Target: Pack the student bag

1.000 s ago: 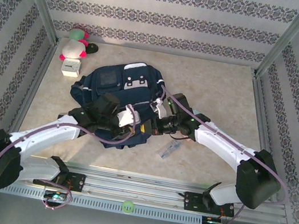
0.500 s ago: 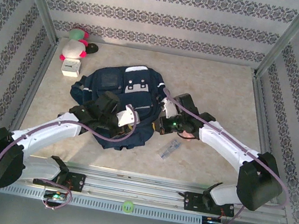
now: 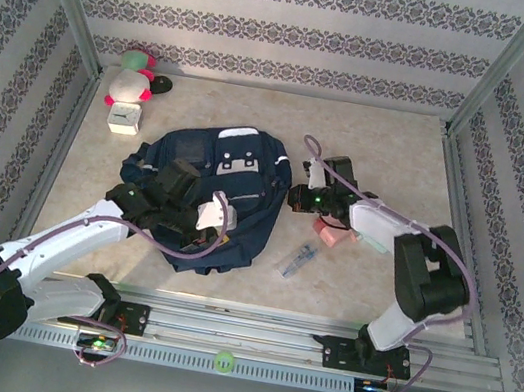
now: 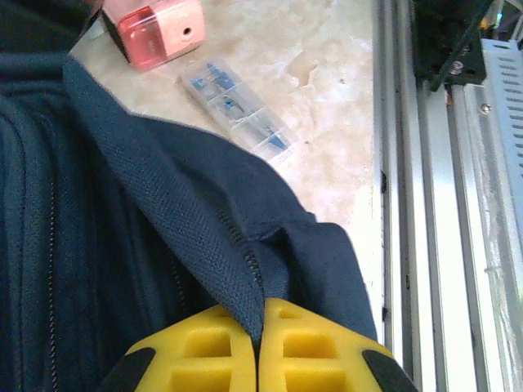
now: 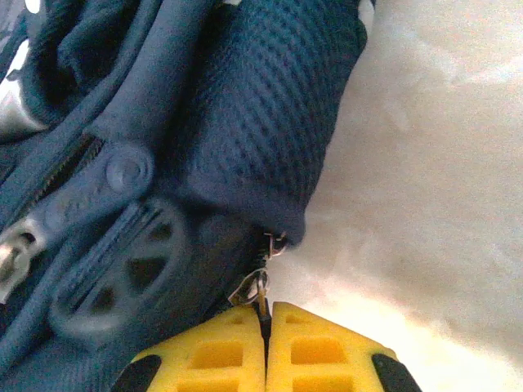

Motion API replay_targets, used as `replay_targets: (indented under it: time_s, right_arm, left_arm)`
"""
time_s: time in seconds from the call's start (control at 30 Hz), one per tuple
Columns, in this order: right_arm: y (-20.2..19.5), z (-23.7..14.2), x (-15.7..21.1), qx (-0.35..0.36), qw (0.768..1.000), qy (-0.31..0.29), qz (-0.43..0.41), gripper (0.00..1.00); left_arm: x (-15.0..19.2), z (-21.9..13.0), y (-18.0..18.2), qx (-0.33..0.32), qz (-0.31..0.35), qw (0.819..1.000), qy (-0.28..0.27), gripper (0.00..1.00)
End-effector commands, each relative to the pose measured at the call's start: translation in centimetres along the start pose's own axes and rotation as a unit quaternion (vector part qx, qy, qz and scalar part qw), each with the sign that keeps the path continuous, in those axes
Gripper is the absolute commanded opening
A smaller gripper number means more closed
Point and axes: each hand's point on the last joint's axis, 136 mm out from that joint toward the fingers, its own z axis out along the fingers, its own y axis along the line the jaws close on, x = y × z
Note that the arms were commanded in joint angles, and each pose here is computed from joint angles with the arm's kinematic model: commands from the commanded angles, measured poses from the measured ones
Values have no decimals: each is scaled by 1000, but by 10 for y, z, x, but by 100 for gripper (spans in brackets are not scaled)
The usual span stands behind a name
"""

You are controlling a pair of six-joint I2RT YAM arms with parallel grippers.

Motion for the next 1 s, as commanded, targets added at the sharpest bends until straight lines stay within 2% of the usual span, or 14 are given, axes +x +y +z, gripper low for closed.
replay_targets:
  time_s: [0.0,0.1,0.13,0.17,0.2,0.23,0.27,0.3,0.4,0.53,0.63,0.8,0.97]
  right_arm:
    - [-18,-4,-68,23,993,-114,6,0]
    - [-16,-4,-75,8,993,-121,8,0]
    - [-11,-5,-72,-1,993,-117,3,0]
    - [-6,-7,-69,-12,993,-113,-1,0]
    - [0,-9,-64,-24,994,-106,-4,6]
    - [7,-13,-57,-35,995,-98,-7,22]
    - [11,-17,-50,-38,995,-93,-11,36]
    - [16,-22,-42,-36,995,-90,-17,42]
    - [28,-42,-21,-35,995,-91,-38,46]
    - [45,-66,-4,-44,991,-101,-69,48]
    - [54,-79,2,-46,989,-111,-88,49]
    - [57,-87,5,-43,987,-123,-98,51]
    - [59,-87,8,-48,987,-120,-99,52]
  left_arm:
    - [-13,-19,-41,88,36,995,-30,0]
    - [-5,-17,-40,79,38,996,-15,0]
    - [-3,-16,-35,64,34,997,-10,4]
    - [-2,-16,-28,46,27,999,-7,14]
    - [-3,-15,-21,24,21,999,-5,31]
    - [-5,-17,-12,-2,12,1000,-6,49]
    - [-7,-18,-3,-28,3,1000,-10,60]
    - [-10,-20,9,-62,-9,998,-15,65]
    - [-10,-23,36,-137,-23,990,-23,68]
    - [4,-11,63,-187,-18,982,17,68]
    - [8,4,77,-202,-5,978,40,71]
    - [5,31,92,-200,5,979,49,78]
    - [9,48,107,-213,6,976,54,80]
